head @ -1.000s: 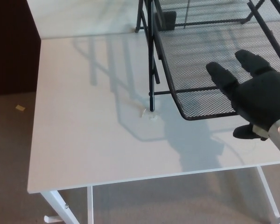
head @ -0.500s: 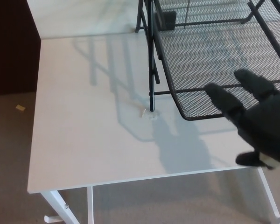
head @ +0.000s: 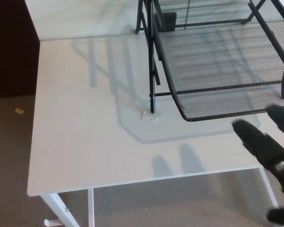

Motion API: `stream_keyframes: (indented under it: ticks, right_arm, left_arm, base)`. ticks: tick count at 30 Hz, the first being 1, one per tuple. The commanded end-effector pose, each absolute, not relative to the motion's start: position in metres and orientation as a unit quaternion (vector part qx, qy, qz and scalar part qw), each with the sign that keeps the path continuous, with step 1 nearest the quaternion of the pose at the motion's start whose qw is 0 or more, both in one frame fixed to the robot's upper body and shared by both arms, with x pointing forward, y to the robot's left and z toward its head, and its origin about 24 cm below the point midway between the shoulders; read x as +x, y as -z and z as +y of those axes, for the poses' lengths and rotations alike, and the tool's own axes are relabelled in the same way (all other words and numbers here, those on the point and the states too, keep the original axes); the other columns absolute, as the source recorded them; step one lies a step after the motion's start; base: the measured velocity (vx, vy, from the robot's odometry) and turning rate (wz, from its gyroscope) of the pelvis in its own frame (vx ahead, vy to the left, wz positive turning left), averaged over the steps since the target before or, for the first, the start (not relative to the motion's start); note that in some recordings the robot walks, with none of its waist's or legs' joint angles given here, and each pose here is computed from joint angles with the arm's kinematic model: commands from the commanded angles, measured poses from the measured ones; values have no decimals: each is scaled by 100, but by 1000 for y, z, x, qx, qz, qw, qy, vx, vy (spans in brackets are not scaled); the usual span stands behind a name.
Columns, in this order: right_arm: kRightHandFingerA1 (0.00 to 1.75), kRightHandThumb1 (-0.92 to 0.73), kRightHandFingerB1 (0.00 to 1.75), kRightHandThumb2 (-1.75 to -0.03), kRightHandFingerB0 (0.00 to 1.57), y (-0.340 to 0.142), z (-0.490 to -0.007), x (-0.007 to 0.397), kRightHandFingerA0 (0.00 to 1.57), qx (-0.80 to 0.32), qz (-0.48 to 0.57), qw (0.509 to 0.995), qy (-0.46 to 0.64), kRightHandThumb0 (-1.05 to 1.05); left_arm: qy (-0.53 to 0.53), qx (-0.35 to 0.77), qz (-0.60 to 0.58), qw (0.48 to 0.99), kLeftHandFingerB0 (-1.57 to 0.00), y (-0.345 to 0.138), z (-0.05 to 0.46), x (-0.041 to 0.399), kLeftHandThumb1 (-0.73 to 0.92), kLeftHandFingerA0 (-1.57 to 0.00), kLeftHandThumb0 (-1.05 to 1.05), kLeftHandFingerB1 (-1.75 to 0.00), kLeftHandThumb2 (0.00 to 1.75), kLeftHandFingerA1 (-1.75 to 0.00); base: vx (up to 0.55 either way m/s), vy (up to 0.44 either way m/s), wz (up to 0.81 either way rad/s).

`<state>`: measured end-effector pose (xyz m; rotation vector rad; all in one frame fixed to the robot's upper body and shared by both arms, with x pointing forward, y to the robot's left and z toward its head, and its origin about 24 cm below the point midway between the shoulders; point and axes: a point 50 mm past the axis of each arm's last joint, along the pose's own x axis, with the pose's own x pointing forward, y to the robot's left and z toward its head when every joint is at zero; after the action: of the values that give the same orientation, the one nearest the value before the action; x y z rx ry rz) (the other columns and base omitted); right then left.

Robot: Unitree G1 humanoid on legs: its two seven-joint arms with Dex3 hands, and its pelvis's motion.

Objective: The robot walk towards a table in front and then pushes a layer of a file tray back to its original position using its right hand

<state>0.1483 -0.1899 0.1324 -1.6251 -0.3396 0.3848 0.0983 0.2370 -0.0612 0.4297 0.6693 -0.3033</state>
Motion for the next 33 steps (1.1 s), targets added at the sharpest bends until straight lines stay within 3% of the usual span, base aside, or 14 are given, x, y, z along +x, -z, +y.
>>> stream_keyframes:
  ticks: [1, 4, 8, 11, 12, 14, 15, 16, 18, 19, 21, 23, 24, 33]
  right_arm:
    - [0, -45, 0, -74, 0, -139, -188, 105, 0, -641, -211, 720, -164, -76]
    - [0, -46, 0, -76, 0, -135, -194, 85, 0, -609, -195, 755, -144, -76]
    - [0, -49, 1, -77, 0, -98, -206, 72, 0, -455, -126, 878, -81, -69]
    - [17, -52, 16, -84, 0, -68, -210, 76, 1, -356, -43, 932, -60, -55]
    - [29, -66, 16, -68, 4, -45, -216, 81, 5, -302, 23, 952, -43, -50]
    - [41, -63, 23, -71, 8, -15, -222, 86, 8, -236, 85, 968, -26, -54]
    - [41, -63, 23, -71, 8, -5, -225, 87, 8, -218, 106, 970, -18, -54]
    - [51, -55, 50, -103, 0, 6, -227, 85, 0, -209, 129, 969, -14, -30]
    - [52, -54, 50, -102, 0, 23, -233, 84, 1, -197, 161, 967, -10, -30]
    - [46, -67, 30, -62, 14, 36, -238, 82, 15, -201, 190, 961, -12, -50]
    - [57, -51, 43, -78, 9, 42, -241, 84, 18, -200, 209, 957, -16, -53]
    - [54, -66, 33, -61, 12, 46, -243, 86, 20, -202, 226, 953, -22, -49]
    - [58, -52, 43, -79, 8, 49, -244, 85, 16, -197, 233, 952, -25, -54]
    - [58, -51, 44, -79, 6, 68, -245, 61, 15, -176, 293, 939, -41, -55]
  left_arm:
    - [147, 223, 339, 902, -40, 64, 242, 92, 69, -49, -24, -37, 61, -40]
    - [148, 224, 340, 901, -37, 65, 242, 92, 70, -48, -23, -37, 61, -41]
    - [142, 226, 337, 903, -39, 66, 244, 94, 70, -49, -23, -37, 61, -40]
    - [136, 219, 342, 903, -39, 68, 245, 91, 70, -48, -24, -36, 61, -40]
    - [136, 216, 342, 904, -38, 68, 245, 90, 70, -47, -25, -36, 61, -40]
    - [132, 210, 343, 906, -37, 68, 246, 89, 70, -48, -25, -36, 61, -40]
    - [131, 208, 343, 907, -37, 68, 247, 88, 70, -48, -25, -36, 61, -40]
    - [129, 206, 348, 906, -37, 68, 248, 85, 70, -48, -26, -36, 61, -40]
    - [122, 202, 348, 907, -37, 68, 252, 85, 70, -48, -26, -36, 61, -41]
    - [108, 196, 349, 910, -37, 67, 255, 88, 70, -48, -24, -37, 61, -40]
    - [98, 193, 347, 913, -35, 66, 259, 98, 70, -46, -24, -35, 60, -39]
    - [90, 181, 346, 916, -35, 65, 263, 105, 70, -45, -24, -36, 60, -39]
    - [89, 180, 345, 917, -36, 65, 263, 105, 71, -46, -25, -36, 62, -40]
    - [71, 170, 368, 911, -35, 67, 277, 88, 71, -46, -24, -36, 62, -40]
  base:
    - [0, 0, 0]
    - [0, 0, 0]
    - [0, 0, 0]
    - [0, 0, 0]
    - [0, 0, 0]
    - [0, 0, 0]
    - [0, 0, 0]
    - [0, 0, 0]
    - [0, 0, 0]
    - [0, 0, 0]
    - [0, 0, 0]
    - [0, 0, 0]
    - [0, 0, 0]
    - [0, 0, 0]
